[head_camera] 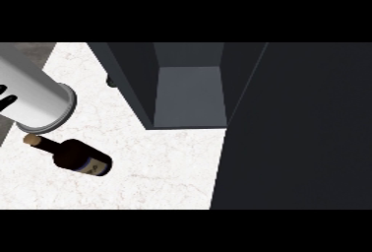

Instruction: Pick up the wine, place it into the cabinet and close the cabinet

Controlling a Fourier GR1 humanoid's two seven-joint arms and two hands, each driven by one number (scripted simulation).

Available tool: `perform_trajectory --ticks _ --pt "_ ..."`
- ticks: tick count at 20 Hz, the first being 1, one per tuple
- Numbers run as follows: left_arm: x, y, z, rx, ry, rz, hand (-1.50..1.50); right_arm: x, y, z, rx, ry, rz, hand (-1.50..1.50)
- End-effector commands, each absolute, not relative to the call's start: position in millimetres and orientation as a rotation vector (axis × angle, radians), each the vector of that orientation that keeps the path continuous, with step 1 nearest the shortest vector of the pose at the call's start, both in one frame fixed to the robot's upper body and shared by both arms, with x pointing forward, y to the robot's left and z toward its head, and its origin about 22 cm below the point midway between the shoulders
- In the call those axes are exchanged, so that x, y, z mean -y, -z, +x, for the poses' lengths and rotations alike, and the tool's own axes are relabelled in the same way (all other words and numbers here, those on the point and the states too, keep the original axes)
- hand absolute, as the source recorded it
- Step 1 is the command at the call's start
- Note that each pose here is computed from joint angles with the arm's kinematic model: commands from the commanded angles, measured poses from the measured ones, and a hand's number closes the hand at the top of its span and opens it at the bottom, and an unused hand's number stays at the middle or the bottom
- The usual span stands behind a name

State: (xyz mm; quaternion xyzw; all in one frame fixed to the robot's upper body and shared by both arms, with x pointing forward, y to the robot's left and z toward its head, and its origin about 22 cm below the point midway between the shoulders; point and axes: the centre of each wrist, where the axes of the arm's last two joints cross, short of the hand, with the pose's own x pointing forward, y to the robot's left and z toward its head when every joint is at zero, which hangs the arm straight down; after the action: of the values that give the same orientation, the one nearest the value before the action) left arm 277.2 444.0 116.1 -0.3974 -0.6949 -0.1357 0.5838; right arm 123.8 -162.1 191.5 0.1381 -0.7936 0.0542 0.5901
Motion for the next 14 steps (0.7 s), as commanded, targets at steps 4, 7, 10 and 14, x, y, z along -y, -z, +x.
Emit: perform_trajectory --ticks 4,7,10,14 --pt "-430 -76 286 1.618 0.339 -0.895 -1.50 174 -216 91 1.931 -0.114 0.264 -1.50" --pt "-441 -64 280 1.610 0.340 -0.868 -1.50 175 -217 88 1.945 -0.123 0.262 -1.50" --pt "-454 -42 266 1.592 0.331 -0.831 -1.50 167 -216 91 1.964 -0.120 0.279 -1.50" --pt "-437 -33 283 1.584 0.335 -0.842 -1.50 173 -217 91 1.943 -0.104 0.284 -1.50"
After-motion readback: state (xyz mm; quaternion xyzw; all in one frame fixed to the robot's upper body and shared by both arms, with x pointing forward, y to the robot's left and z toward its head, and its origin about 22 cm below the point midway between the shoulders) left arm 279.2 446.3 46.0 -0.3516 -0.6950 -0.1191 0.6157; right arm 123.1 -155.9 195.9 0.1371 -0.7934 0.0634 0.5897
